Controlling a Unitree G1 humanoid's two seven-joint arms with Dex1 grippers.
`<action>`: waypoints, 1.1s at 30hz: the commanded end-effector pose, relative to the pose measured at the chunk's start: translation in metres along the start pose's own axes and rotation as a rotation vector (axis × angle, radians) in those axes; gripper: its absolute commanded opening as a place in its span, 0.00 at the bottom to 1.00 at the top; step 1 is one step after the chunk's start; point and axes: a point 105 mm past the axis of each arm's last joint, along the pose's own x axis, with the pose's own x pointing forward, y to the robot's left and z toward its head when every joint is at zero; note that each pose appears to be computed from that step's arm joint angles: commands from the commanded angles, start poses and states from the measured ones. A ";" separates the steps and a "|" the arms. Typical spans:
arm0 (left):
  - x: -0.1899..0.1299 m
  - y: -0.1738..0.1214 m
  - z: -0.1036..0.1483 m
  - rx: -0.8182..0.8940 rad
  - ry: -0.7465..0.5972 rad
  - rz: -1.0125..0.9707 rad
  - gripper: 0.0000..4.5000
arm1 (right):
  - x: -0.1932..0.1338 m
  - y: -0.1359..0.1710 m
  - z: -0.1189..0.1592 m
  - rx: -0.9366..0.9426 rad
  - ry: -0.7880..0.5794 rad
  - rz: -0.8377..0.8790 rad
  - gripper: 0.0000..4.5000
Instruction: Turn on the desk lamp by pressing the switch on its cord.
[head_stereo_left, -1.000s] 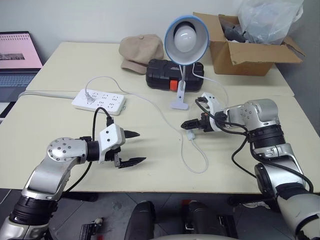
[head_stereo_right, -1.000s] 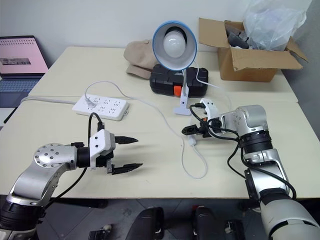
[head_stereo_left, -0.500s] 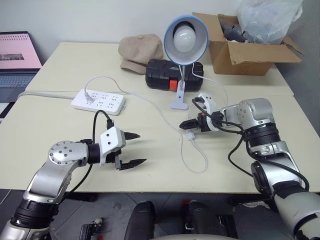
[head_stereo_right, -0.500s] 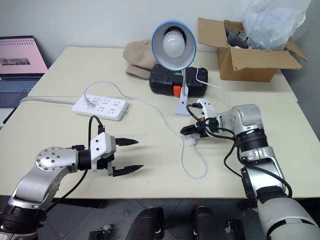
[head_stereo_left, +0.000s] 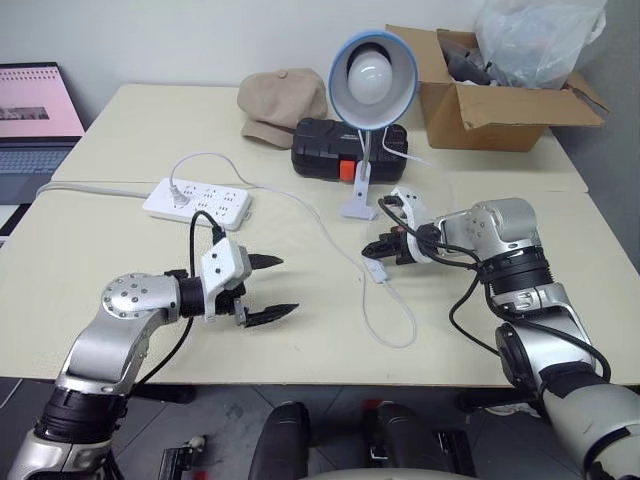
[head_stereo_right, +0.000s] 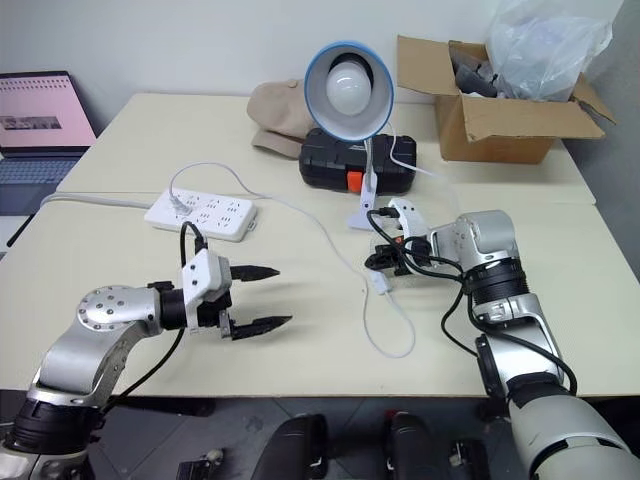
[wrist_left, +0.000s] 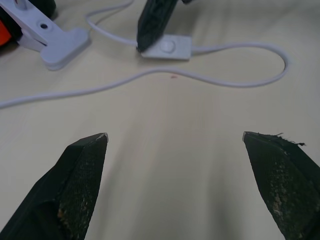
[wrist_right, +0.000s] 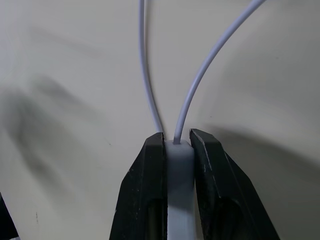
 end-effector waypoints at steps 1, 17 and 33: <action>-0.001 0.007 0.022 -0.012 -0.068 0.007 1.00 | -0.015 0.009 0.021 -0.035 -0.099 0.037 0.08; 0.048 -0.015 0.081 -0.419 -0.322 -0.319 1.00 | -0.093 0.084 0.027 -0.334 -0.470 0.495 0.08; 0.071 -0.026 0.093 -0.538 -0.396 -0.420 1.00 | -0.097 0.101 0.016 -0.395 -0.436 0.540 0.08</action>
